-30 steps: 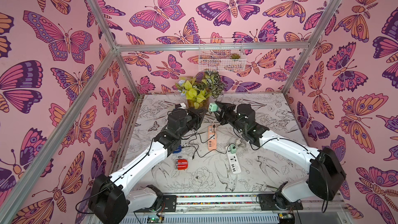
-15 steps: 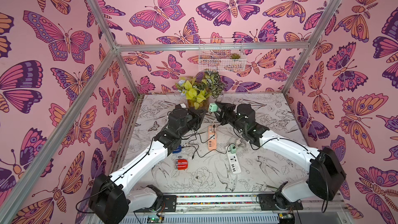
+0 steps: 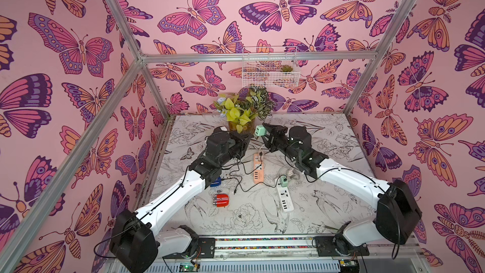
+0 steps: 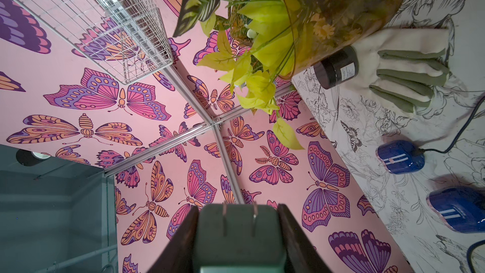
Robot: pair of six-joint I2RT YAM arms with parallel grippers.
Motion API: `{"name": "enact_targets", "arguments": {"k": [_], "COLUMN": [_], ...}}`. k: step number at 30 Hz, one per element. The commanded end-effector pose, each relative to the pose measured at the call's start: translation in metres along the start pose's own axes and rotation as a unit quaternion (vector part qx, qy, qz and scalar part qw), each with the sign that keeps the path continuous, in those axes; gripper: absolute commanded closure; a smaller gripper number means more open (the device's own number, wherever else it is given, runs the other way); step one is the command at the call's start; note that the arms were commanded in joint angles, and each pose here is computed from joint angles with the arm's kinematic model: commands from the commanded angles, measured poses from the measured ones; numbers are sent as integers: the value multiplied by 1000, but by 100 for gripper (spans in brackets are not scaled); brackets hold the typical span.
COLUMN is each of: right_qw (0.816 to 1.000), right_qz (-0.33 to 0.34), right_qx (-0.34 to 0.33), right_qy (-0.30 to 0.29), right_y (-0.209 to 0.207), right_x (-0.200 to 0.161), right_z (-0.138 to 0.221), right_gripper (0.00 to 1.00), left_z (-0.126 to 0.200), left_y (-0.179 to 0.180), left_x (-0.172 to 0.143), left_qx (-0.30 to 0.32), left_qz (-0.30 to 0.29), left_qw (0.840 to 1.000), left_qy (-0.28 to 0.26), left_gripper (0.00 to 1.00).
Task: Charge the electric shaver
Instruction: Insert the charging cable into the plug.
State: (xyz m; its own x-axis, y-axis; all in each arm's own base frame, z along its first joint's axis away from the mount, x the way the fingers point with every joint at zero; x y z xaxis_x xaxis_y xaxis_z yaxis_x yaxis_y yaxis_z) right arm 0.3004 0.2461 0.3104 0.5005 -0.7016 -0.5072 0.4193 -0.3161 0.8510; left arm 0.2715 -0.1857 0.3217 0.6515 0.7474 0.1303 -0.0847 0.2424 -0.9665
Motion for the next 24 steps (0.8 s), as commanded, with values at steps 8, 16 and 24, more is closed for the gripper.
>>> {"name": "enact_targets", "arguments": {"k": [8,16,24], "right_qw": [999,999,999], "right_qz": [19,23,19], "right_qx": [13,6,8], "right_qy": [25,30,24], "right_y": [7,6,4], "right_x": [-9,-12,-9], "right_z": [4,4,5], "right_gripper": [100,100,100], "left_z": [10,4,8], "left_y": [-9,-12,-15], "left_x": [3,4,4], "left_qx": [-5,-11,-11], "left_qz": [-2,-5,-14], "left_qw": [1000,1000,1000], "left_qy": [-9,-6,-7], "left_gripper": [100,100,100]}}
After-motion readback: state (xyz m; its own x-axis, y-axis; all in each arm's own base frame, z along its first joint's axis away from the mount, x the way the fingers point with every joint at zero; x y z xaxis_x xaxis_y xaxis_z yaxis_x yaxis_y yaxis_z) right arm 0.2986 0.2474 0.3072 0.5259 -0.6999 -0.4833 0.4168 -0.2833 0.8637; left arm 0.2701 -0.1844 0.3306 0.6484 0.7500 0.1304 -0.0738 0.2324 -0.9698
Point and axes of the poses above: each gripper's point midway between its finger pads, its own z axis back along the fingers, its own y axis along the line the jaws close on, x = y × z, the point moved 10 cm from there along z, back along the fingers, and after that the axes turned 9 degrees about -z, right-handed, at the moved point
